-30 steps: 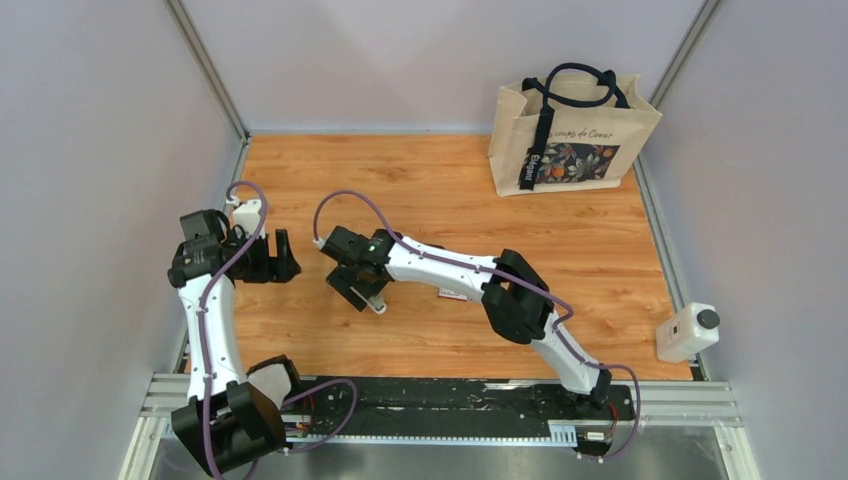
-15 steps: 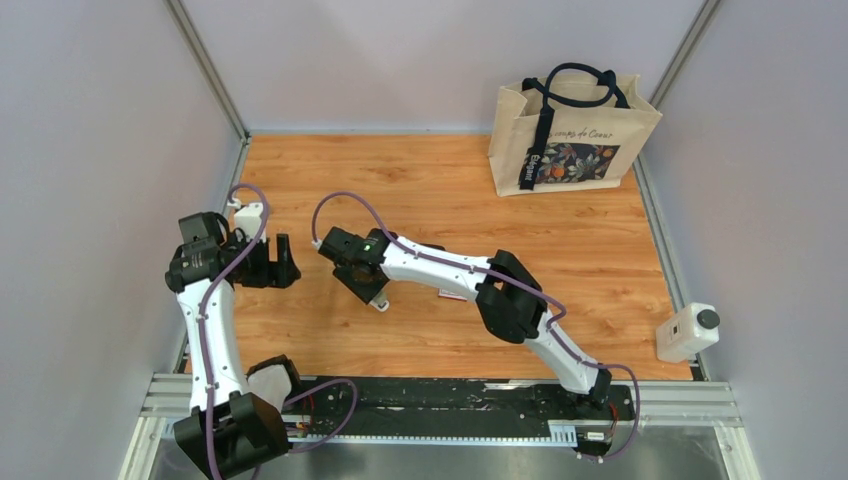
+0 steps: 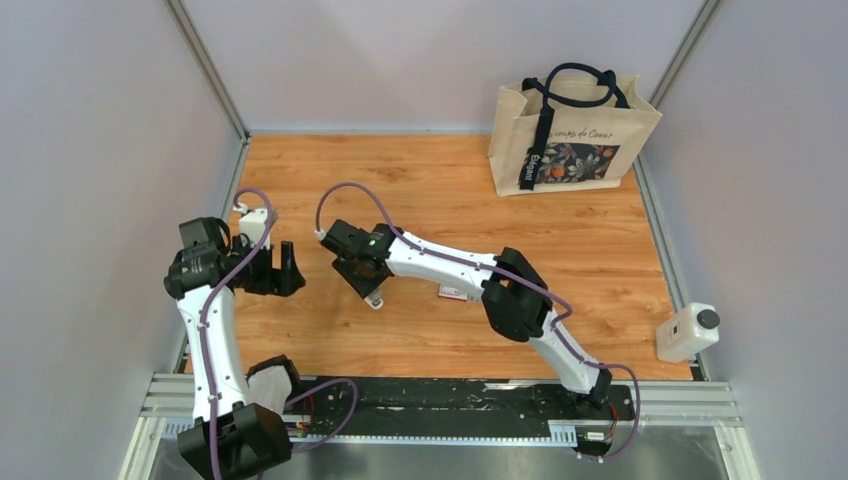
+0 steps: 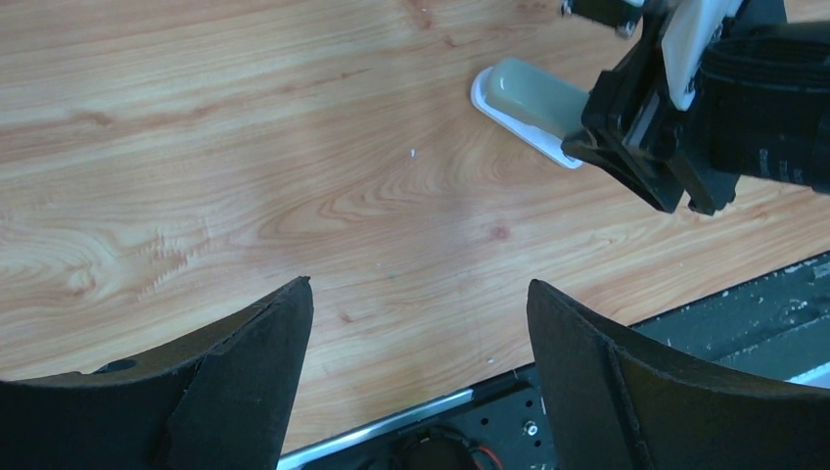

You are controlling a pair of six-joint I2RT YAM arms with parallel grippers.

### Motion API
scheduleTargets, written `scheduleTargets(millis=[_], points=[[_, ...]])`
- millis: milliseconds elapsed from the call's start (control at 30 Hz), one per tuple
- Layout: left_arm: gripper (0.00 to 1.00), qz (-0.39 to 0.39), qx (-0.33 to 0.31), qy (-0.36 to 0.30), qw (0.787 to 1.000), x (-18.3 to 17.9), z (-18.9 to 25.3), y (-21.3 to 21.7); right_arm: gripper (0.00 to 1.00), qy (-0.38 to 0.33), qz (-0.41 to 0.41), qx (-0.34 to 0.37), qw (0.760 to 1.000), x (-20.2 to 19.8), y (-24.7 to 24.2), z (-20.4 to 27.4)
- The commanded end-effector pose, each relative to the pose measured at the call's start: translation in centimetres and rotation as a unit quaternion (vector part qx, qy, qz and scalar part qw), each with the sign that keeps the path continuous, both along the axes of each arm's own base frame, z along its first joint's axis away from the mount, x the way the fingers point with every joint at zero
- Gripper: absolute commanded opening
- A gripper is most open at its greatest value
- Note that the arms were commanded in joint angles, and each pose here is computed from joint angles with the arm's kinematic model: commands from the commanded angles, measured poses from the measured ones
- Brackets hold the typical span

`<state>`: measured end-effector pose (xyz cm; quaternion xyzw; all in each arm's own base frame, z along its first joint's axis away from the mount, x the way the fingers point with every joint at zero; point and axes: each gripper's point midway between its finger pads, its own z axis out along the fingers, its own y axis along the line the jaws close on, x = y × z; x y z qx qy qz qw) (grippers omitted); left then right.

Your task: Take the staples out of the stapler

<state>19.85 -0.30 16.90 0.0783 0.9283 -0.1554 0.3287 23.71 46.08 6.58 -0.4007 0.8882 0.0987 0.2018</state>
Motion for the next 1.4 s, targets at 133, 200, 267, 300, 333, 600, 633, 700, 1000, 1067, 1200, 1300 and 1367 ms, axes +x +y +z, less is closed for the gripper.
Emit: scheduleTargets(millis=[133,200,267,300,333,600,633,700,1000,1067,1200,1300,1367], points=[[0.89,-0.050,-0.006,-0.059,0.997,0.4,3.2,-1.2,0.09,-0.031,-0.076,0.184,0.980,2.3,2.3,9.8],[0.86,-0.072,-0.019,-0.066,0.995,0.4,3.5,-1.8,0.09,-0.030,-0.096,0.233,0.967,2.6,2.8,11.7],[0.83,-0.083,-0.026,-0.070,0.994,0.5,3.5,-2.1,0.09,-0.027,-0.113,0.260,0.959,2.3,2.0,13.0],[0.83,-0.094,-0.031,-0.072,0.992,0.5,3.4,-2.5,0.09,-0.030,-0.114,0.279,0.953,2.3,2.2,13.8],[0.83,-0.103,-0.031,-0.069,0.992,0.4,3.2,-2.6,0.09,-0.031,-0.116,0.290,0.950,2.2,2.0,14.7],[0.89,-0.263,-0.035,-0.044,0.963,-1.5,2.1,-6.9,0.09,-0.031,-0.143,0.315,0.938,1.7,0.6,15.8],[0.89,-0.279,-0.033,-0.044,0.959,-1.7,2.1,-7.3,0.09,-0.031,-0.144,0.318,0.937,1.6,0.5,15.9],[0.89,-0.314,-0.028,-0.049,0.948,-2.3,1.9,-8.1,0.09,-0.030,-0.142,0.326,0.934,1.4,0.4,16.7],[0.89,-0.363,-0.022,-0.062,0.929,-2.5,-0.5,-8.3,0.09,-0.013,-0.149,0.357,0.922,0.1,-0.8,18.2],[0.89,-0.366,-0.023,-0.062,0.928,-2.0,-1.1,-8.3,0.09,0.003,-0.148,0.360,0.921,-0.5,-0.9,17.8],[0.89,-0.371,-0.019,-0.050,0.927,-1.2,-2.0,-8.5,0.09,0.031,-0.146,0.375,0.915,-1.7,-1.1,17.5],[0.89,-0.375,-0.027,-0.051,0.925,-0.9,-2.1,-9.1,0.09,0.048,-0.148,0.381,0.911,-2.3,-1.2,17.0],[0.89,-0.377,-0.021,-0.057,0.924,-0.7,-2.3,-9.3,0.09,0.058,-0.151,0.383,0.909,-2.6,-1.2,16.6]])
